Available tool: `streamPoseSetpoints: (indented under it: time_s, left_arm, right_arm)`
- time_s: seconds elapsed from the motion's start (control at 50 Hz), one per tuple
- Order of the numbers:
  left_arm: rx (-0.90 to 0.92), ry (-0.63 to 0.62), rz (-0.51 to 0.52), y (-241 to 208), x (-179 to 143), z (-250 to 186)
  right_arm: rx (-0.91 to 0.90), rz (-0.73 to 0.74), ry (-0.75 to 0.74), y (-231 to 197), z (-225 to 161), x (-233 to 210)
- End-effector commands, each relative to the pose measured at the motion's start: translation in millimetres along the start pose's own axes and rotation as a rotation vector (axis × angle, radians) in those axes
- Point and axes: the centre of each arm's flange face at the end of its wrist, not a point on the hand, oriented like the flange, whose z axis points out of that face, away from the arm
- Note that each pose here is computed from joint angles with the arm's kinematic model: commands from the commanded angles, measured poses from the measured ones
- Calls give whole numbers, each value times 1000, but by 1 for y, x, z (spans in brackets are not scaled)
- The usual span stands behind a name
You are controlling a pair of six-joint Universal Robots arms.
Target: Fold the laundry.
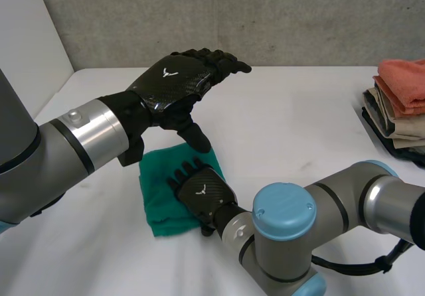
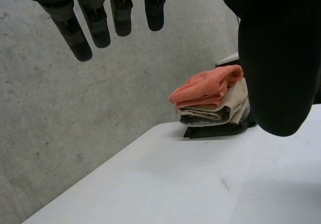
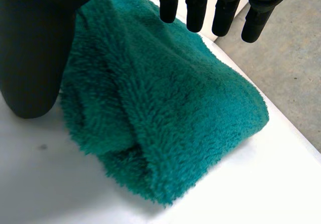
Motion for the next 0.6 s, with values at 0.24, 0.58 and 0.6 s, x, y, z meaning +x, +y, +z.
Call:
streamPoseSetpoints:
  time_s: [0.24,0.58,0.6]
  left_arm:
    - [-8,-3,-5,6,0,1]
    - [-11,-12,-9,7,-2,-1]
    - [-10,-14,-8,6,-3,-1]
  right_arm:
    - [85,-13,41,-6,23,7]
    - [229,-21,111,-32,47,29]
    - [246,-21,129,-38,47,36]
